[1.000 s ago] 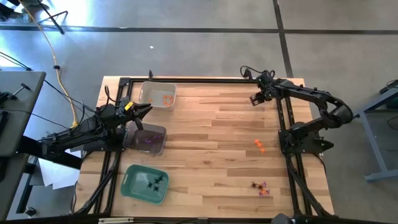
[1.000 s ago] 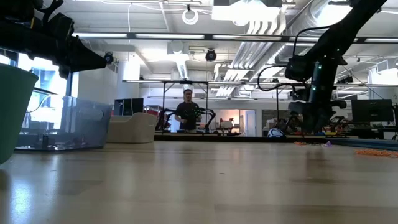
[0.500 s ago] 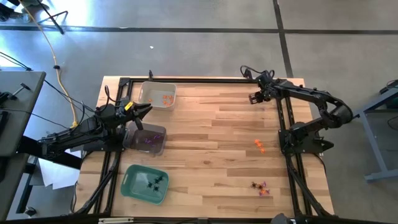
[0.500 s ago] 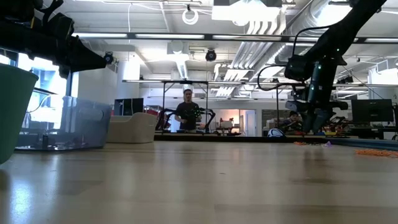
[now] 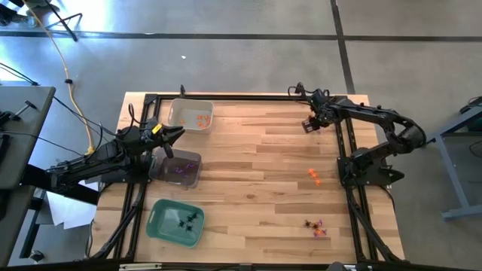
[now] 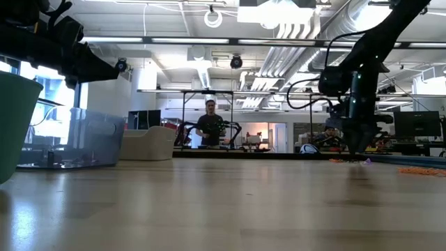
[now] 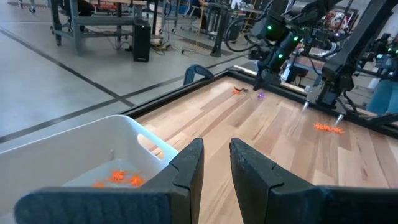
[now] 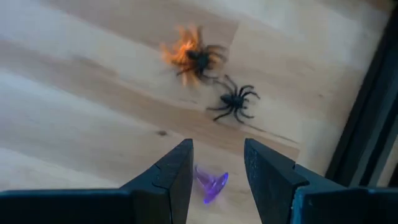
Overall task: Sort Halloween decoration
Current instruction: Put the top right black spider into the green bin
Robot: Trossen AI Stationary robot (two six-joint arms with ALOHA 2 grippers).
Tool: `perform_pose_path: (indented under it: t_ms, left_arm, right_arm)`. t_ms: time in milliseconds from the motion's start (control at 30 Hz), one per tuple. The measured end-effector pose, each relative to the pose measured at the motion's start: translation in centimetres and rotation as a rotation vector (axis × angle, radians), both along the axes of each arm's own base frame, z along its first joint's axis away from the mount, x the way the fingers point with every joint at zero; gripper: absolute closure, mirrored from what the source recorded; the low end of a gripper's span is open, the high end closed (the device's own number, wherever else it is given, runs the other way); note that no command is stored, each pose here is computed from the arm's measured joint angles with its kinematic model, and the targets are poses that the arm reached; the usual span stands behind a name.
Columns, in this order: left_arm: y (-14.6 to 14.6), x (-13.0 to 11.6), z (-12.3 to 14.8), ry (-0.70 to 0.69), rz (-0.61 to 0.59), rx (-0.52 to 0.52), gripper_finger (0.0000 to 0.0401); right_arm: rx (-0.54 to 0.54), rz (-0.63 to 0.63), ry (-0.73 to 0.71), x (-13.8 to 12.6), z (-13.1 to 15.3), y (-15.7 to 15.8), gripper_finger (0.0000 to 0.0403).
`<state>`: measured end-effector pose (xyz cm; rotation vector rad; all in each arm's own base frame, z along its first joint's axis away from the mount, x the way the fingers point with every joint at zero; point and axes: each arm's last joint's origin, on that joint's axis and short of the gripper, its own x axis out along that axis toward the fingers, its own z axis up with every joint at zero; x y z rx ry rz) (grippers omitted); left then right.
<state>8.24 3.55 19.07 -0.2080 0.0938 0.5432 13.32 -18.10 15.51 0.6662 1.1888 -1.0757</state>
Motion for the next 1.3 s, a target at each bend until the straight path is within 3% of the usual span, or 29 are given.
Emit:
perform_pose_path:
  t_ms: [433,1000,1300]
  left_arm:
    - [0.0,0.0,0.0,0.005,-0.001,-0.001,0.0337]
    - [0.0,0.0,-0.1,0.006,-0.001,0.000,0.0337]
    - [0.0,0.0,-0.1,0.011,-0.003,0.008,0.0337]
  right_arm:
    - [-0.088,-0.114,0.009,0.7,-0.6,-0.6,0.0265]
    - [-0.149,-0.079,0.242,2.3,-3.3,-0.2,0.0265]
    - [-0.133,-0.054,0.229,2.8,-3.7,0.0,0.0265]
